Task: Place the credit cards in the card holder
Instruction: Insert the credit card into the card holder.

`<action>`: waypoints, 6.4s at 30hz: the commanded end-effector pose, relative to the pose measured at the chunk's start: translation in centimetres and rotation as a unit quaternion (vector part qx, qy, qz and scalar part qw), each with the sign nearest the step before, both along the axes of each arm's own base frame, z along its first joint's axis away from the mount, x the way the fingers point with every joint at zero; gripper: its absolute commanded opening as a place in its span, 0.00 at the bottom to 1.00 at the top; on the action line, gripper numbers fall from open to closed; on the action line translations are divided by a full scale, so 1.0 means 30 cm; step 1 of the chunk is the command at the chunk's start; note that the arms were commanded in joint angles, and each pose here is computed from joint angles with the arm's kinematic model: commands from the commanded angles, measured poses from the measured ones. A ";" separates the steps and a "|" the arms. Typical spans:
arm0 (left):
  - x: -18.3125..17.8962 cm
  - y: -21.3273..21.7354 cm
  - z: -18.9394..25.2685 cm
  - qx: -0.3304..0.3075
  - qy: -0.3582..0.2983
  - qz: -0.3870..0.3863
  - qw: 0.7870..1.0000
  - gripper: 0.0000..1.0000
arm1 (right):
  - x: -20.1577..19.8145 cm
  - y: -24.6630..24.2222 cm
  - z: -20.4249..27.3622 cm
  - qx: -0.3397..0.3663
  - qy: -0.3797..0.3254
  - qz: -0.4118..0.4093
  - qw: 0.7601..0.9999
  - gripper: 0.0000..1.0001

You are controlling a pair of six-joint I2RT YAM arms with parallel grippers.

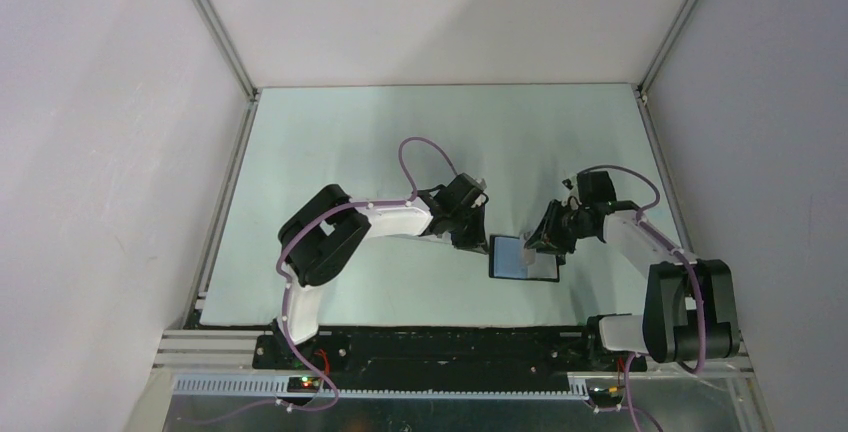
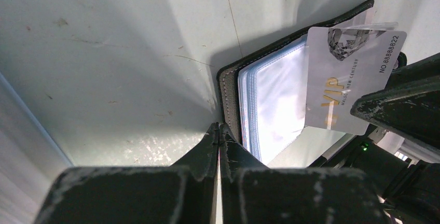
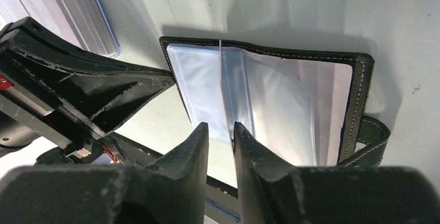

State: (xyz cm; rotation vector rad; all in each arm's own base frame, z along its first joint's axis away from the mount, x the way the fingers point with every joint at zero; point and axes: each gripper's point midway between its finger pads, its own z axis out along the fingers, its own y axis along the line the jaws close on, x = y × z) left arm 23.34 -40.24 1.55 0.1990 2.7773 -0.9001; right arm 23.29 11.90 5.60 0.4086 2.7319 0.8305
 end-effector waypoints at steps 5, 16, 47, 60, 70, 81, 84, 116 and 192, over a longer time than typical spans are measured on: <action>-0.004 0.076 -0.120 0.055 0.015 -0.006 0.998 0.02 | 0.014 -0.011 -0.036 -0.005 0.004 -0.011 1.000 0.02; -0.006 0.073 -0.127 0.055 0.018 -0.008 0.998 0.02 | -0.043 -0.015 -0.054 0.000 0.011 0.000 1.000 0.00; 0.002 0.070 -0.150 0.066 0.024 -0.010 0.998 0.00 | -0.120 0.035 -0.060 0.064 0.073 0.020 0.995 0.00; 0.018 0.086 -0.156 0.078 0.022 -0.008 0.997 0.00 | -0.112 0.008 -0.076 0.028 0.105 0.017 0.994 0.00; 0.020 0.091 -0.168 0.085 0.021 -0.010 0.996 0.00 | -0.128 -0.008 -0.055 0.010 0.107 -0.001 0.994 0.00; 0.020 0.090 -0.172 0.086 0.023 -0.012 0.996 0.00 | -0.112 0.017 -0.039 0.032 0.088 0.016 0.995 0.00; 0.019 0.089 -0.171 0.086 0.022 -0.014 0.996 0.00 | -0.107 0.045 -0.028 0.061 0.082 0.034 0.994 0.00; 0.017 0.088 -0.180 0.086 0.026 -0.017 0.996 0.00 | -0.035 -0.011 -0.047 -0.047 0.082 0.047 0.994 0.48; 0.001 0.097 -0.139 0.078 0.025 -0.012 0.997 0.00 | 0.000 0.210 -0.047 0.011 0.100 0.075 0.992 0.56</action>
